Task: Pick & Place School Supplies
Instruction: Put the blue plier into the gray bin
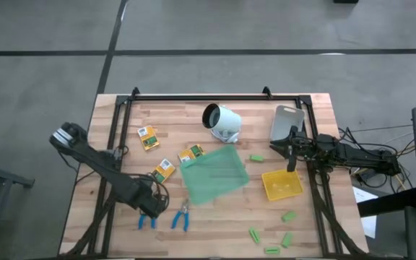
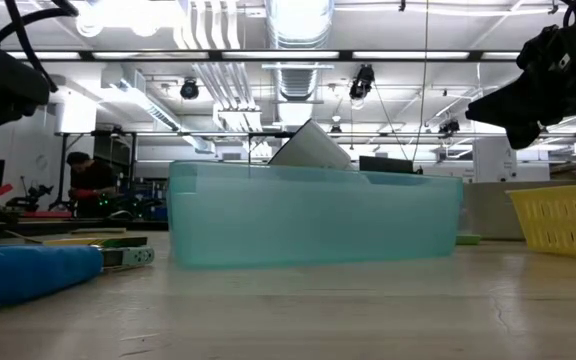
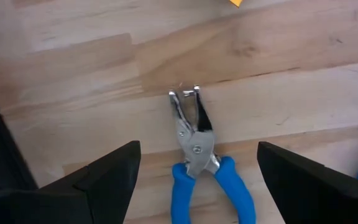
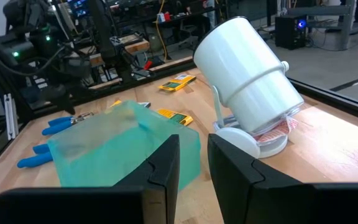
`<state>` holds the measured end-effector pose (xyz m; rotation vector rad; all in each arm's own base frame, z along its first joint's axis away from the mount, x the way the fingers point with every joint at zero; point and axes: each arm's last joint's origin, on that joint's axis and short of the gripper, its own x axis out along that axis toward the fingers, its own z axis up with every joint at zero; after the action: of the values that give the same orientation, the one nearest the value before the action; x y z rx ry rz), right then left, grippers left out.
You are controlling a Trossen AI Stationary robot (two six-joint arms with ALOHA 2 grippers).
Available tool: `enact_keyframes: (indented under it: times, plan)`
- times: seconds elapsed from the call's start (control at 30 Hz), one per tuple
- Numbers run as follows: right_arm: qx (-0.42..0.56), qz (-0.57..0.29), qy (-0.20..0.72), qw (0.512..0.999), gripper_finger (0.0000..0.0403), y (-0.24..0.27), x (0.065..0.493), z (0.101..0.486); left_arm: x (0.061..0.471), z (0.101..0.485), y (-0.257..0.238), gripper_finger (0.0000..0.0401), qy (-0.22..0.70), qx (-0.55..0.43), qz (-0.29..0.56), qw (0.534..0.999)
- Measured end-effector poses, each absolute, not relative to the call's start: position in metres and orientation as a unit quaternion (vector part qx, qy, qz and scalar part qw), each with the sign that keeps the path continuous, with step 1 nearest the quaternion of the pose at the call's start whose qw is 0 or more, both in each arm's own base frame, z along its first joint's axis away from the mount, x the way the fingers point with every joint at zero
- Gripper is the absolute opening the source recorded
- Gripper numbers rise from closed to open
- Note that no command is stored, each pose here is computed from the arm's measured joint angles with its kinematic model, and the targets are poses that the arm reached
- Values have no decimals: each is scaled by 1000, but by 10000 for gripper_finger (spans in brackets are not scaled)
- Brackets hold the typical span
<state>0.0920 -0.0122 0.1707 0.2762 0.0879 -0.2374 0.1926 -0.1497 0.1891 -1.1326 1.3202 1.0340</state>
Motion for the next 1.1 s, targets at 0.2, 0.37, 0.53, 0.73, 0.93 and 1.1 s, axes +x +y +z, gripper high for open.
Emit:
enact_keyframes:
  times: [0.2, 0.37, 0.53, 0.73, 0.93, 1.1]
  plan:
    - [137, -118, 44, 983, 82, -12, 92, 171, 195, 183, -152, 328, 557, -465, 436, 532]
    - [137, -118, 44, 982, 82, -12, 92, 171, 197, 175, -153, 326, 559, -453, 445, 534]
    - [137, -118, 44, 983, 82, -12, 92, 171, 197, 166, -152, 312, 556, -458, 433, 542]
    - [137, -118, 44, 982, 82, -12, 92, 171, 194, 151, -151, 291, 556, -483, 418, 532]
    - [137, -118, 44, 983, 82, -12, 92, 171, 192, 149, -150, 276, 557, -489, 412, 531]
    - [137, -118, 44, 983, 82, -12, 92, 171, 192, 150, -149, 254, 556, -490, 409, 532]
